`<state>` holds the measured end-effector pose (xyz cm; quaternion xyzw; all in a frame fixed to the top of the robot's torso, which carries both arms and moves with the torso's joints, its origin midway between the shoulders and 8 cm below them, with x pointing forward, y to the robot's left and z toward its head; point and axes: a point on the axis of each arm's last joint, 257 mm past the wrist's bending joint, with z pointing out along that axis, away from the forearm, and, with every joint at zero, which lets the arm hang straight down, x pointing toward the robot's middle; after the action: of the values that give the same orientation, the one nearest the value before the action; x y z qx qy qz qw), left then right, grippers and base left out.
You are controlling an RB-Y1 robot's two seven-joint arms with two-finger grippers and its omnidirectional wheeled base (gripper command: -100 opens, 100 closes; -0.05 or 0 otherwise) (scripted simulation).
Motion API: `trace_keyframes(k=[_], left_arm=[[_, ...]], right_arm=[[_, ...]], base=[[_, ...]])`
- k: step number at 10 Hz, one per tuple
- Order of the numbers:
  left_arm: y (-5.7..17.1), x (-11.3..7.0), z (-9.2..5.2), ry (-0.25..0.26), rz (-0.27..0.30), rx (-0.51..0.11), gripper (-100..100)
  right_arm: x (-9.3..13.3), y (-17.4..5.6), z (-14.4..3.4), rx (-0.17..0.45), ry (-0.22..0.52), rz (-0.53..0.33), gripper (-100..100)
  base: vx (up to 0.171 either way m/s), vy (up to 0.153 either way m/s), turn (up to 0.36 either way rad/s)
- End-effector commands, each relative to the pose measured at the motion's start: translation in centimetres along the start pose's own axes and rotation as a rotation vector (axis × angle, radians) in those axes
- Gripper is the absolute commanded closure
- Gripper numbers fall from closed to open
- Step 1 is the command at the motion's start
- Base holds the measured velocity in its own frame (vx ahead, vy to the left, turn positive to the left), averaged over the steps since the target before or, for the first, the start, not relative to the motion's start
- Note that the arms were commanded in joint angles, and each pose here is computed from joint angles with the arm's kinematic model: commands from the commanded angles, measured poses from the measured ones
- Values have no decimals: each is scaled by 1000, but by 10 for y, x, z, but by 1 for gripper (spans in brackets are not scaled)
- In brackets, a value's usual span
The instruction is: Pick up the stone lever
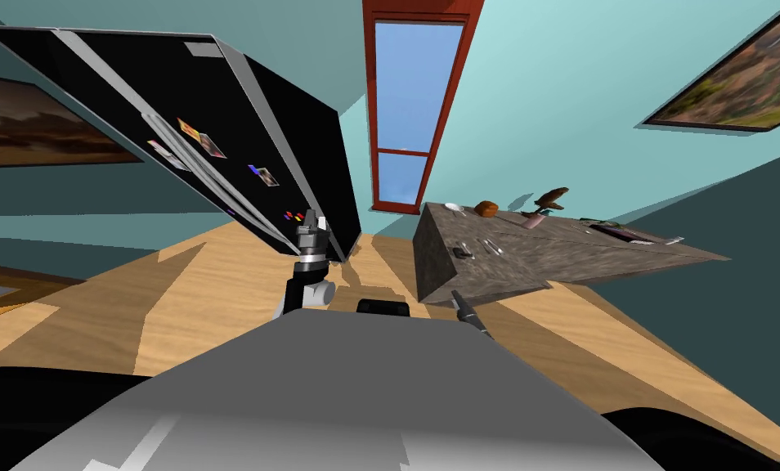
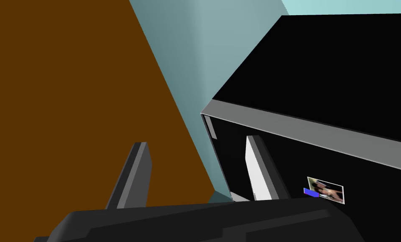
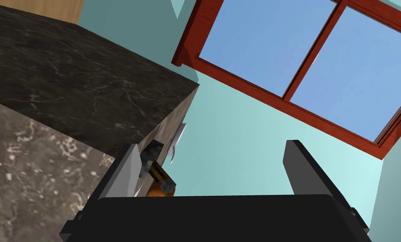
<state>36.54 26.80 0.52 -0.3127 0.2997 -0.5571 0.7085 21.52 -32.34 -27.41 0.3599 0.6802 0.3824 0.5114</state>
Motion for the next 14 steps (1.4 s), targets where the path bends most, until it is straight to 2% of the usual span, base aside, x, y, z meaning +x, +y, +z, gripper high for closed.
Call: trace_keyframes(k=[1,2,3,5,6,7,8,9,10,11,12,13,14], left_arm=[[0,0,0,0,0,0,0],[0,0,0,0,0,0,0],[0,0,0,0,0,0,0],[0,0,0,0,0,0,0],[0,0,0,0,0,0,0],[0,0,0,0,0,0,0],[0,0,0,0,0,0,0],[0,0,0,0,0,0,0],[0,0,0,0,0,0,0],[0,0,0,0,0,0,0],[0,0,0,0,0,0,0],[0,0,0,0,0,0,0],[0,0,0,0,0,0,0]], right_arm=[[2,-13,-15,47,23,-11,-100],[5,-36,-34,111,62,-38,-100],[6,-39,-38,123,64,-35,-100],[9,-82,-85,258,137,-87,-100],[11,-85,-92,274,152,-91,-100],[10,-104,-119,342,199,-123,-100],[11,-105,-122,348,200,-121,-100],[8,-121,-147,408,241,-154,-100],[9,-122,-153,419,249,-154,-100],[4,-137,-182,483,299,-189,-100],[5,-138,-185,488,301,-187,-100],[-2,-150,-213,546,351,-224,-100],[-1,-151,-217,554,353,-221,-100]], base=[[-4,-9,54],[13,-8,102],[12,-14,51],[65,17,88],[96,14,43],[97,39,81],[71,19,26],[88,4,70],[74,6,42],[100,14,76],[93,16,31],[112,22,66],[106,18,35]])
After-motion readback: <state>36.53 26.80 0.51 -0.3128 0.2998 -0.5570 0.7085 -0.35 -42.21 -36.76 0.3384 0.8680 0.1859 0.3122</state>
